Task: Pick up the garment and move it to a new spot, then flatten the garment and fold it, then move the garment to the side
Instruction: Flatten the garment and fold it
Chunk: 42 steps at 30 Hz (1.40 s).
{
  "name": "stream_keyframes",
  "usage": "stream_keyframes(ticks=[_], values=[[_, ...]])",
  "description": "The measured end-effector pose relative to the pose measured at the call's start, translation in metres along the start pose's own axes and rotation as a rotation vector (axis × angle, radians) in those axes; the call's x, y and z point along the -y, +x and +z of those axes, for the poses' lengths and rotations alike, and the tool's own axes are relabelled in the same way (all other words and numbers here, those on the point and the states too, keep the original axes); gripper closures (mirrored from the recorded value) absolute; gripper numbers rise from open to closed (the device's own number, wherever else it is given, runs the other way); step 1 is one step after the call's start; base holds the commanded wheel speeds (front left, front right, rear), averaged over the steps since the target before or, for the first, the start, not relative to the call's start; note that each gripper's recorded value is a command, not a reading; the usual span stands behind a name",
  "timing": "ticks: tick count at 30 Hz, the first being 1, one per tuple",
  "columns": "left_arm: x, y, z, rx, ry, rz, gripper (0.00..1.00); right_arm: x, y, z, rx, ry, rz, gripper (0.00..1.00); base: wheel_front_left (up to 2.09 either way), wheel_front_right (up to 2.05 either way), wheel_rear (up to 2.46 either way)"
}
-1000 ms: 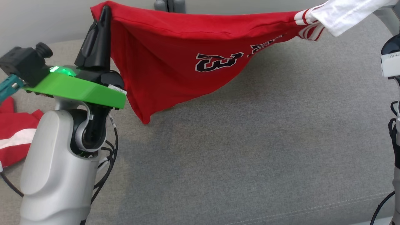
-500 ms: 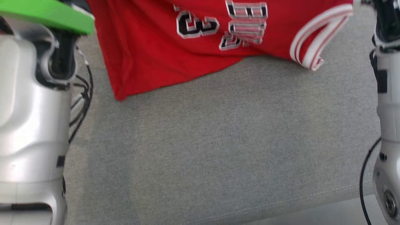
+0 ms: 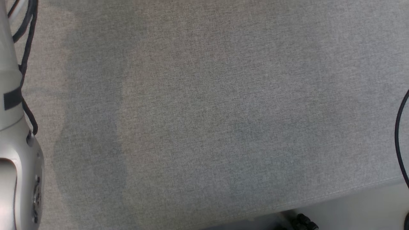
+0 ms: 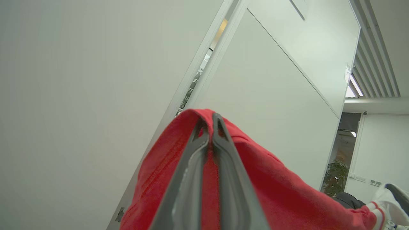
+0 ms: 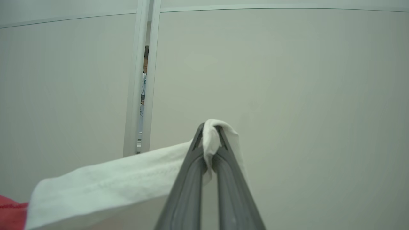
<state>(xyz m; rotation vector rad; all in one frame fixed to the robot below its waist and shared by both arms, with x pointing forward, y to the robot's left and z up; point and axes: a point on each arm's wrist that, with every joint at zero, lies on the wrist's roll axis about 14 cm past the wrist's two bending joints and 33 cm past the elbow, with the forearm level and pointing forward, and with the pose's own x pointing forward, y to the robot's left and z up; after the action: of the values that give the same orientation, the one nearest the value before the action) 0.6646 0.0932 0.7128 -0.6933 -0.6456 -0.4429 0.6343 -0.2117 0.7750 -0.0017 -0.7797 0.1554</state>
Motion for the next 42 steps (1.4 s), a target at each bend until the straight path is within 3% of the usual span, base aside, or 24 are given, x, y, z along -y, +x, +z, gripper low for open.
stream_keyframes(ticks=[4, 9, 17, 26, 35, 42], values=[[-0.023, -0.037, -0.032, -0.091, -0.008, 0.054, 1.0, 0.005, -0.029, -0.046, -0.114, -0.011, -0.004, 1.0, 0.0, 0.0, 0.0], [-0.06, -0.117, -0.081, -0.286, -0.015, 0.214, 1.0, 0.001, -0.101, -0.121, -0.372, 0.062, -0.025, 1.0, 0.0, 0.0, 0.0], [-0.069, -0.223, -0.096, -0.47, -0.019, 0.391, 1.0, -0.008, -0.217, -0.164, -0.759, 0.179, -0.063, 1.0, 0.0, 0.0, 0.0], [-0.046, -0.314, -0.079, -0.62, 0.004, 0.493, 1.0, -0.008, -0.313, -0.142, -0.991, 0.266, -0.181, 1.0, 0.0, 0.0, 0.0], [-0.02, -0.364, -0.056, -0.678, 0.041, 0.544, 1.0, -0.018, -0.393, -0.111, -1.26, 0.25, -0.234, 1.0, 0.0, 0.0, 0.0], [-0.006, -0.396, -0.044, -0.752, 0.077, 0.539, 1.0, -0.034, -0.412, -0.076, -1.356, 0.247, -0.233, 1.0, 0.0, 0.0, 0.0]])
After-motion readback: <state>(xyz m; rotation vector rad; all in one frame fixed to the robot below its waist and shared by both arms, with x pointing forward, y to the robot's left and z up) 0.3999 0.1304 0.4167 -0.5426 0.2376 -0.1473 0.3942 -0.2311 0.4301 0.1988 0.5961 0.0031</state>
